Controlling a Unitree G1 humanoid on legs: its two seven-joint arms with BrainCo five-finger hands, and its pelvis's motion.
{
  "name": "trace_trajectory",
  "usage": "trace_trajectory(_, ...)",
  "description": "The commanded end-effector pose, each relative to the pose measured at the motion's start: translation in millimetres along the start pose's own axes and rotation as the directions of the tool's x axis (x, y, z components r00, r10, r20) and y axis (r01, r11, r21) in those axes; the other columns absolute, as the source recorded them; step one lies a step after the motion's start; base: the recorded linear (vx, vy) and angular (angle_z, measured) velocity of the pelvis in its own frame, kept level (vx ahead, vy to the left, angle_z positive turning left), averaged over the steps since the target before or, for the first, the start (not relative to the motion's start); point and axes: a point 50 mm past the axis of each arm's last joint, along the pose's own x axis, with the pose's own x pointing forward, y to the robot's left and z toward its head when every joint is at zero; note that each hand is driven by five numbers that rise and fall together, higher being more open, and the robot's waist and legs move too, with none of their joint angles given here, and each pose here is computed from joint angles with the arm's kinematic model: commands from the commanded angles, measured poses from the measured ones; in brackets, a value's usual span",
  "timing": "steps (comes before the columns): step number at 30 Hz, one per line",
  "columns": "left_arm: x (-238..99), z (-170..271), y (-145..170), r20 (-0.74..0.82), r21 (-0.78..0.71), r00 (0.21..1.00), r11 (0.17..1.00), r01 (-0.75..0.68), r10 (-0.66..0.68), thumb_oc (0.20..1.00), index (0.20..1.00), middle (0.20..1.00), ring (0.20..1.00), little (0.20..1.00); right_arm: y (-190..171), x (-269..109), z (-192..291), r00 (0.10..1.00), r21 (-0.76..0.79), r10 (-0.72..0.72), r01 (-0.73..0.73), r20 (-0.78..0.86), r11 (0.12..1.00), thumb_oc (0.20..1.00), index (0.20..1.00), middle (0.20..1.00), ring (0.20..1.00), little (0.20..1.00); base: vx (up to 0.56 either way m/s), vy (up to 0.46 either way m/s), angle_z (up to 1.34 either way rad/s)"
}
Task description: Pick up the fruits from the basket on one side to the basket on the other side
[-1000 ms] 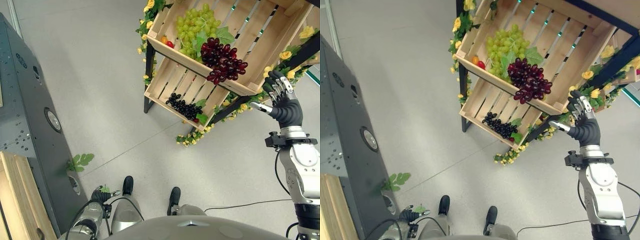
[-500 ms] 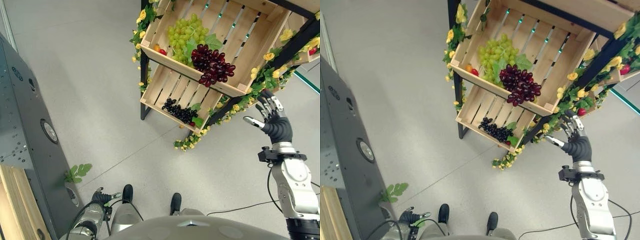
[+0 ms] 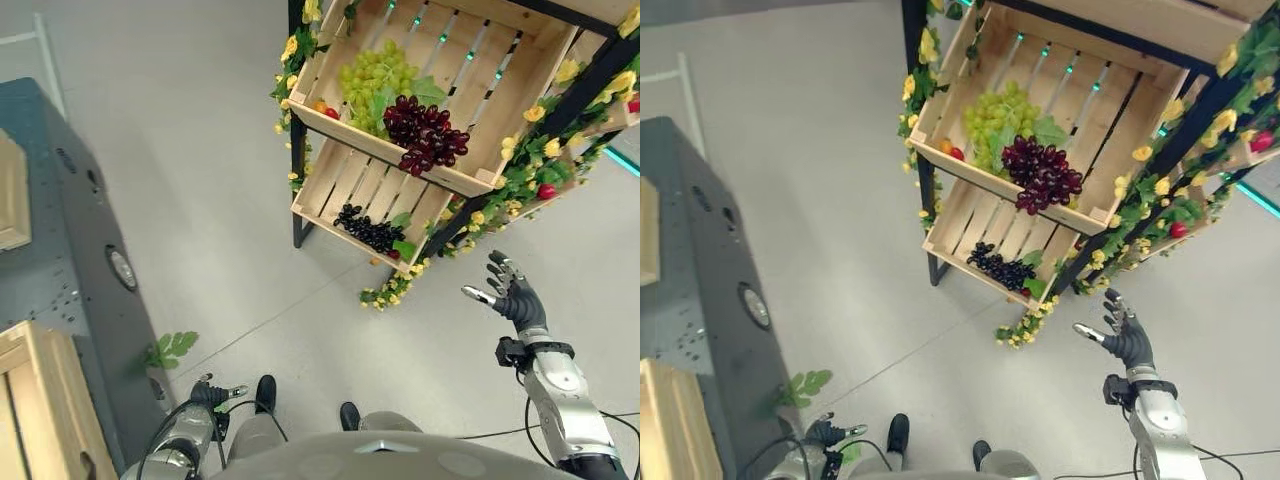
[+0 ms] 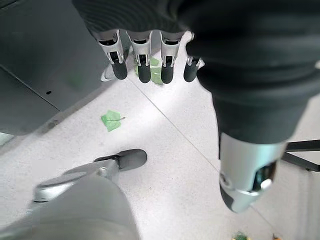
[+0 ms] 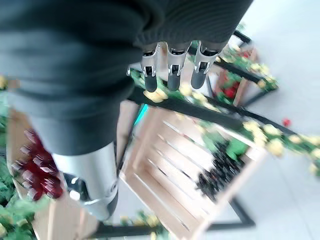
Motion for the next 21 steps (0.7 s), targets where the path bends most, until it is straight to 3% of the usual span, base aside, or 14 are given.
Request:
trace_trajectory(1, 3.4, 13.6, 8.7, 0.042, 0.009, 0.999, 1.000, -0.023, 0.023, 1.000, 1.000, 1.000, 1.000, 1.000, -2.1, -2.5, 18.6, 0.995, -0.059, -0.001, 0.007, 0.096, 0.998, 1.000, 1.000, 1.000, 1.000, 1.000, -0.02, -0.219, 0.12)
trace_trajectory(3, 2.8, 13.4, 3.7, 0.041, 0.005, 0.999, 1.000, -0.005, 0.005, 1.000, 1.000, 1.000, 1.000, 1.000, -4.1, -1.3, 15.5, 0.997, -0.131, -0.002, 0.012, 0.077, 0.991, 1.000, 1.000, 1.000, 1.000, 1.000, -0.05, -0.263, 0.32)
trace_trajectory(12, -1.7, 4.6, -16.6, 0.013, -0.025, 0.999, 0.998, 0.053, -0.053, 1.000, 1.000, 1.000, 1.000, 1.000, -7.3, 1.2, -12.6, 0.999, -0.189, -0.013, 0.004, -0.046, 0.982, 1.000, 1.000, 1.000, 1.000, 1.000, -0.07, -0.214, 0.32)
trace_trajectory(21, -5.0, 6.7, -30.4, 0.036, 0.004, 0.996, 0.997, 0.080, -0.080, 1.000, 1.000, 1.000, 1.000, 1.000, -8.6, -1.1, -80.4, 0.936, -0.295, -0.111, 0.009, -0.333, 0.955, 1.000, 1.000, 1.000, 1.000, 1.000, -0.13, -0.110, 0.32)
